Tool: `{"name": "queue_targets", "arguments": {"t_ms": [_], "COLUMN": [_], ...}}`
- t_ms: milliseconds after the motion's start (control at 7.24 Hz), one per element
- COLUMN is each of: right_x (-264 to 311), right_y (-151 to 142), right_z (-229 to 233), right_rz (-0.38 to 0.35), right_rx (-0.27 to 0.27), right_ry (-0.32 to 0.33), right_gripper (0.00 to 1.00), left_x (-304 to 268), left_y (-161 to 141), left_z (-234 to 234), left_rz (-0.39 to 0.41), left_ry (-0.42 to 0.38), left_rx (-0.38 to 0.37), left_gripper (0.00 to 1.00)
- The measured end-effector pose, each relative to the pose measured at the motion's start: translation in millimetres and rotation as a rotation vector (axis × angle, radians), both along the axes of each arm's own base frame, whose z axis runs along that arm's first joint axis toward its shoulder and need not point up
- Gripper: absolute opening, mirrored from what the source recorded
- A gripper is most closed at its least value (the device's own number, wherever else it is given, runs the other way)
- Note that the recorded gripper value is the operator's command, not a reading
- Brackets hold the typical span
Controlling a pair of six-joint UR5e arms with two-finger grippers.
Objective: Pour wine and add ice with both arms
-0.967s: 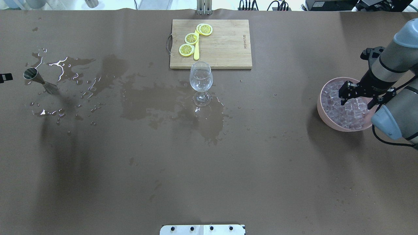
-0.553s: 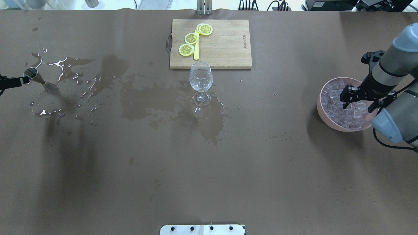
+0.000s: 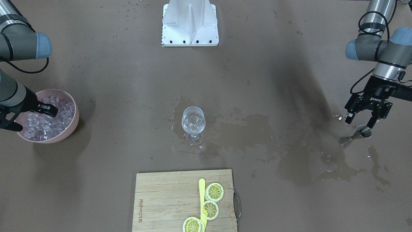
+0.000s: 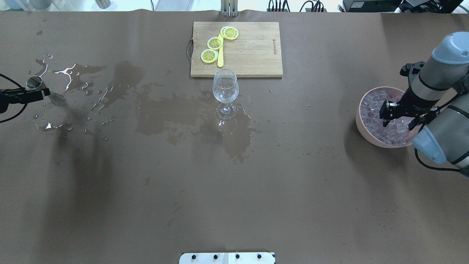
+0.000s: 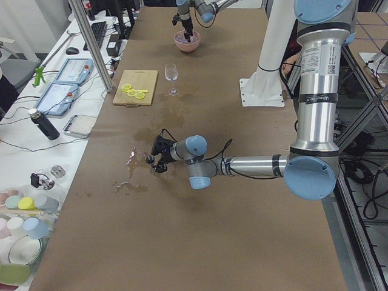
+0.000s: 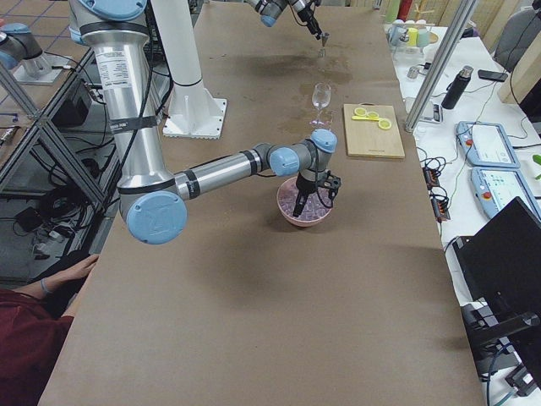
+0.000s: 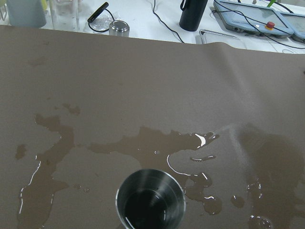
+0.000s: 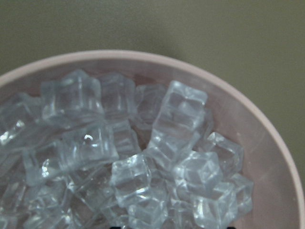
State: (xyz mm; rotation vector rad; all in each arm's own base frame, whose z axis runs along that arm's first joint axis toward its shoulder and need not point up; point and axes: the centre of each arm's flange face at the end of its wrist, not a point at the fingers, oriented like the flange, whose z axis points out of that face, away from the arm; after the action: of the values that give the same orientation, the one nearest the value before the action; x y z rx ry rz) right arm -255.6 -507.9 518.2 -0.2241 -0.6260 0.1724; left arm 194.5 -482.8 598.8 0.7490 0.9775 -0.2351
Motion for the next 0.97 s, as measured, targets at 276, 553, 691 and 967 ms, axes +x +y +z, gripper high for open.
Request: {"name": "queue_targets", "arguments": {"t_ms": [276, 553, 691, 967], "right_x": [0.4, 0.6, 0.5, 0.1], "right_y": [-1.0, -4.6, -6.2, -8.5], "right_z": [3.7, 8.1, 8.3, 6.1], "right_rz": [0.002, 0.007, 0.011, 0.021], "right_rx": [-0.008, -0.018, -0.022, -0.025], "right_ry": [0.006, 0.013, 0.014, 0.014], "right_gripper": [0.57, 0.52, 0.47, 0.27], "left_x": [2.5, 10.7, 20.0, 35.2], "left_y": [-12.5, -20.0, -19.1, -14.3], "left_z": [6.7, 12.8, 13.1, 12.8], "left_rz": [-0.041, -0.077, -0.086, -0.090], "left_ry": [-0.054, -0.093, -0.104, -0.115], "left_rx": [0.027, 0.040, 0.047, 0.059], "left_gripper": [0.98, 0.98, 0.98, 0.98]}}
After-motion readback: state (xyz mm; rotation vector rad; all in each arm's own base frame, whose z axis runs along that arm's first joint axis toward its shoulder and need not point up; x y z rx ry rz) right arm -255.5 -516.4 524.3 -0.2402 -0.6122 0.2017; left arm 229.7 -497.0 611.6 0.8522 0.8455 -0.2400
